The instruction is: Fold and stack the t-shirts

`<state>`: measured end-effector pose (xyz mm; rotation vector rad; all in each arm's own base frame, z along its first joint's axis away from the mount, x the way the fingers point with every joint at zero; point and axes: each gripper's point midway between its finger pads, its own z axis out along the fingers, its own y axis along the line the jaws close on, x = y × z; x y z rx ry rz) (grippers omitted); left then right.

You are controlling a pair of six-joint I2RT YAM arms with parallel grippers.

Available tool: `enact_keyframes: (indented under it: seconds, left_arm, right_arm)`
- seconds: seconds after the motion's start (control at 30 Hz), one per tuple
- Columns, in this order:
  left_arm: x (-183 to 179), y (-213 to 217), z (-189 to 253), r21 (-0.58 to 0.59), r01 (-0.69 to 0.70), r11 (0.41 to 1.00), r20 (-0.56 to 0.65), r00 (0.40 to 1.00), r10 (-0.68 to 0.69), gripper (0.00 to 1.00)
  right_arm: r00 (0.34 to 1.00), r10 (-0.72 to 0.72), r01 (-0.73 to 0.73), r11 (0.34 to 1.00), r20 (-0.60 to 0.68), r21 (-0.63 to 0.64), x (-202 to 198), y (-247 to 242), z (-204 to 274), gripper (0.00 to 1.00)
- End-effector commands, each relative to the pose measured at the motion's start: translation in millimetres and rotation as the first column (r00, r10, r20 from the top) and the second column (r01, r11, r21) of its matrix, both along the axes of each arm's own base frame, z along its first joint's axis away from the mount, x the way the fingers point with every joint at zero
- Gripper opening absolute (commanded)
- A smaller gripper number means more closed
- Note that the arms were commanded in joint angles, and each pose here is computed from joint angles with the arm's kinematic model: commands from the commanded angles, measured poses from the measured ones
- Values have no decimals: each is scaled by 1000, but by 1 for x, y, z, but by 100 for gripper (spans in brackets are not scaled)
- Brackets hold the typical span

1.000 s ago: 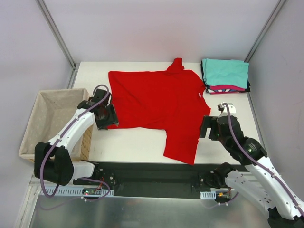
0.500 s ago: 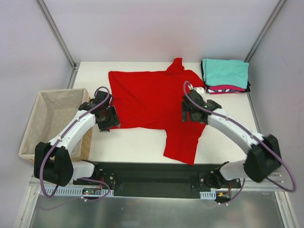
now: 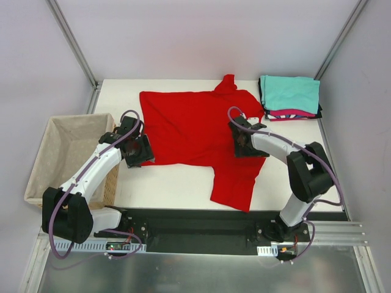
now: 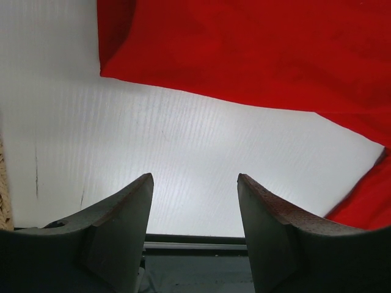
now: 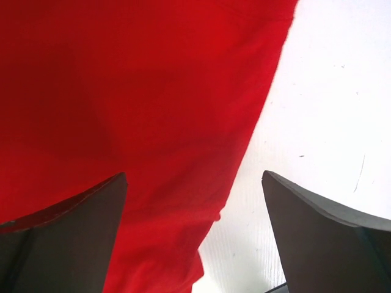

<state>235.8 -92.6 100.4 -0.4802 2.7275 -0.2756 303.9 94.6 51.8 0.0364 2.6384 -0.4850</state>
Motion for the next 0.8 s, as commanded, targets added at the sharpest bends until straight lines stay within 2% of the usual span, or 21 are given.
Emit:
enact_keyframes:
  seconds: [0.0,0.27,0.3,0.33,0.4,0.77]
  left_arm:
    - [1,-1,6,2,29,1000,19,999,-29,58]
    - [-1,3,7,22,37,999,33,999,-37,59]
    - [-1,4,6,28,38,999,32,999,-38,58]
    - [0,4,6,29,39,999,32,999,-40,59]
    - [-1,4,5,28,43,999,28,999,-44,59]
    - [0,2,5,18,43,999,26,999,-43,59]
  right_arm:
    - [998,-65,66,997,15,-50,16,-10,2,97]
    - [993,-112,106,985,-33,-133,23,-23,-11,96]
    - [992,-117,110,984,-39,-141,22,-25,-12,99]
    - [992,-122,115,983,-43,-144,21,-27,-12,95]
    - [990,-134,125,977,-38,-172,18,-32,-8,98]
    - [986,-156,135,958,-65,-254,2,-53,-6,97]
